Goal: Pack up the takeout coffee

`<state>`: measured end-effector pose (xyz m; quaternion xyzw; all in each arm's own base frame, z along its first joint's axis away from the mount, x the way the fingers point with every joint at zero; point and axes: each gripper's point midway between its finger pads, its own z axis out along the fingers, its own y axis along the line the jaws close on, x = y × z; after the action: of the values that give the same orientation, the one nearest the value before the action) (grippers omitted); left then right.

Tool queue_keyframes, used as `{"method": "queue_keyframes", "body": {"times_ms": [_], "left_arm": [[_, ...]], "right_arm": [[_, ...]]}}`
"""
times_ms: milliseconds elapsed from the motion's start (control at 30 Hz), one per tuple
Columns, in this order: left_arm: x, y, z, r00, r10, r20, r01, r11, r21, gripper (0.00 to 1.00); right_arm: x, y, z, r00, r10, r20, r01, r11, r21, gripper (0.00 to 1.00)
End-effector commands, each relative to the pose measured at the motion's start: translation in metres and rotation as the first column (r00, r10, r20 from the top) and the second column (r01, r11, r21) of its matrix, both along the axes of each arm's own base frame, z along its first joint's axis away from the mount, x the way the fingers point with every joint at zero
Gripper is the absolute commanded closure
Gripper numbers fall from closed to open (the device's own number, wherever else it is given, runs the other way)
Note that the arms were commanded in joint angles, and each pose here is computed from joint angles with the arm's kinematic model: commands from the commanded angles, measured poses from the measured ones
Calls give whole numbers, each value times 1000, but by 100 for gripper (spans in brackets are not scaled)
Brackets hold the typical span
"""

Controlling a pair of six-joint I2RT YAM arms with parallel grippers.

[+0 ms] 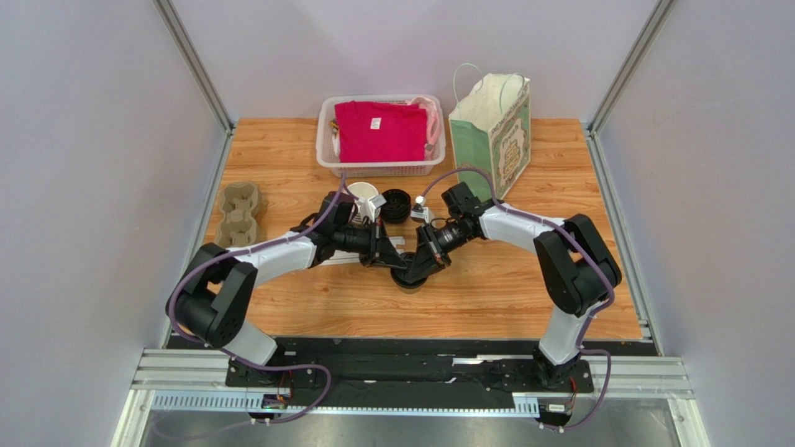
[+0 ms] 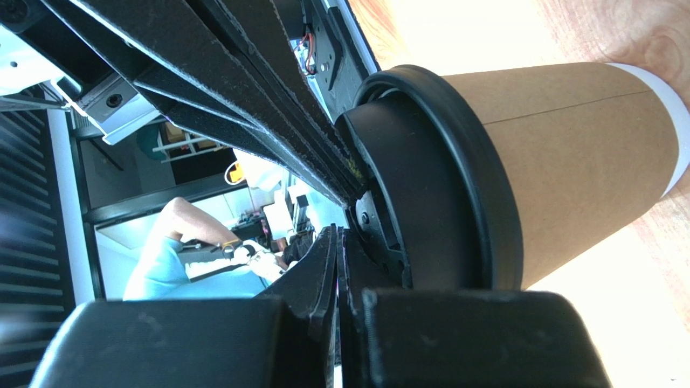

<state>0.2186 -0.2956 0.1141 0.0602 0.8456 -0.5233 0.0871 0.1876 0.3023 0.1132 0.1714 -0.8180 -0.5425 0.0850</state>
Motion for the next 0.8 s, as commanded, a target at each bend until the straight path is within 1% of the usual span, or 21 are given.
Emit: {"method": "queue_keyframes", "body": {"times_ms": [0,67,167,333,400,467,533,567,667,767], "left_arm": [[3,14,-38,998,58,-36,-53,988,147,100],[1,15,-40,997,61,-44,-54,987,151,100],[2,14,-40,997,62,-40,-56,987,150,100],[2,12,-31,999,43,-19,-40,992,121,100],[2,11,-30,999,40,-16,-38,992,117,100],[6,5,-17,999,24,26,-26,998,65,100],[5,-1,0,998,-2,65,1,1000,23,100],[6,-3,9,996,-9,86,8,1000,6,100],[6,-7,34,989,-22,147,28,999,-35,100],[7,-9,56,979,-23,202,37,997,-67,100]], "right_arm": [[13,-35,-90,988,11,151,39,945,-325,98],[15,-38,-96,987,16,160,41,936,-351,98],[15,-41,-105,991,18,130,32,927,-374,99],[19,-38,-92,988,13,154,41,939,-341,98],[20,-35,-85,990,9,143,36,951,-307,98],[16,-29,-70,991,25,130,8,968,-250,98],[19,-23,-52,986,34,160,-2,979,-201,97],[20,-19,-35,982,36,183,-8,988,-152,95],[22,-9,6,972,42,230,-28,998,-61,91],[25,-3,32,968,32,250,-30,999,-13,87]]}}
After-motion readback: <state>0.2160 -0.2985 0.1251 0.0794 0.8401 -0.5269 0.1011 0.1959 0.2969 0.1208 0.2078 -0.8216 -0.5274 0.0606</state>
